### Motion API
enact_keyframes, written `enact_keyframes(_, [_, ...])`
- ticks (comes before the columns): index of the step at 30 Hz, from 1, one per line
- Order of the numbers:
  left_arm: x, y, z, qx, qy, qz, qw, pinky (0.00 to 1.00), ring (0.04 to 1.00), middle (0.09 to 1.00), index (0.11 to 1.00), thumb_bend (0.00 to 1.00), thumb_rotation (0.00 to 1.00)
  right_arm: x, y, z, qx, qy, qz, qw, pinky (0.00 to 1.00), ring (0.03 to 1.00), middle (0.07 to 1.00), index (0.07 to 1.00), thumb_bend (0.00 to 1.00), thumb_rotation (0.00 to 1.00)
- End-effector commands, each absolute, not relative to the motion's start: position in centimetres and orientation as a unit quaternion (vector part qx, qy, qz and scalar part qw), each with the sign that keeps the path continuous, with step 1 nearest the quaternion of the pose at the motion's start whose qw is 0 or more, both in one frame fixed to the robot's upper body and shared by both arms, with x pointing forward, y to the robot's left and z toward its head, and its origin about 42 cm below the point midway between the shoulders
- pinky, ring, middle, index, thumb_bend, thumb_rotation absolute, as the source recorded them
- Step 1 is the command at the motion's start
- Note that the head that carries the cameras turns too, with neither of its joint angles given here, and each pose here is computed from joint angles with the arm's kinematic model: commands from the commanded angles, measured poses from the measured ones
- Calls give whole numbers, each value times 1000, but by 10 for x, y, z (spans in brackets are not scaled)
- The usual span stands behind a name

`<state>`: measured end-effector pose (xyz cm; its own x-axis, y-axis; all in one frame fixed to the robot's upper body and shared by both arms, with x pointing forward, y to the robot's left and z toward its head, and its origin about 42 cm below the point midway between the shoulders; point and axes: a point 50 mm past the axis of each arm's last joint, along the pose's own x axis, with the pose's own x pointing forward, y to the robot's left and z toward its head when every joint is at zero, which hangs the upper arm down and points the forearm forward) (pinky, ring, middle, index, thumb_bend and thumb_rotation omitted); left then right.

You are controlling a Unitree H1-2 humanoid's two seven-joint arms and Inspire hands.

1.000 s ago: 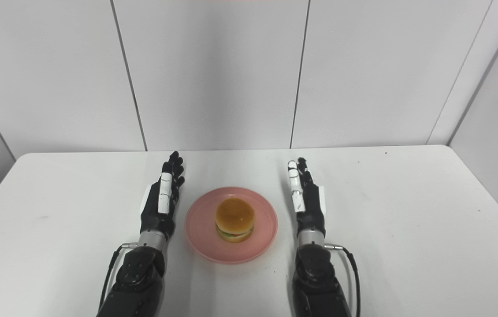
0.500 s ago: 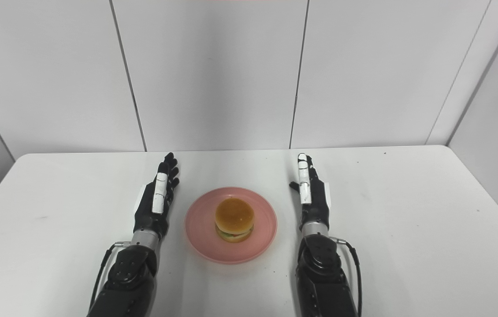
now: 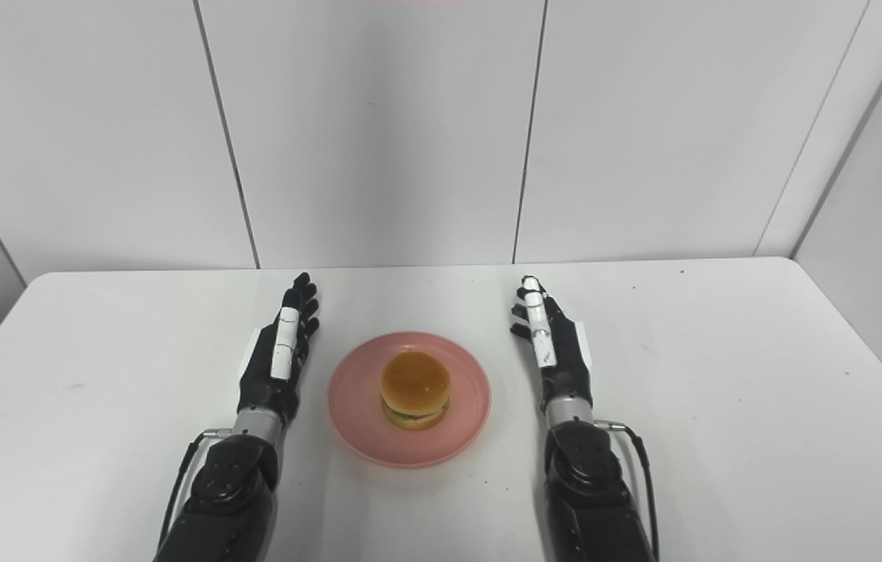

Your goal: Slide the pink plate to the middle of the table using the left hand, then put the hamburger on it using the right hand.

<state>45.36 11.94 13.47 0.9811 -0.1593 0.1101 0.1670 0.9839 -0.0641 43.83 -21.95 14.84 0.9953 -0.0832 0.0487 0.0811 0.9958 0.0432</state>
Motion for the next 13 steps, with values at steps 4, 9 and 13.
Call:
enact_keyframes(4, [456, 119, 142, -34, -59, -87, 994, 1000, 1000, 991, 965, 924, 979, 435, -211, 142, 35, -50, 6, 998, 748, 813, 856, 854, 803, 1000])
enact_keyframes(9, [457, 119, 142, -43, -57, -90, 993, 1000, 1000, 998, 966, 923, 964, 434, -212, 139, 33, -60, 15, 998, 759, 813, 855, 862, 832, 1000])
enact_keyframes(13, [457, 119, 141, -45, -53, -90, 994, 1000, 1000, 995, 965, 918, 963, 433, -213, 137, 52, -74, 23, 996, 769, 815, 859, 868, 817, 1000])
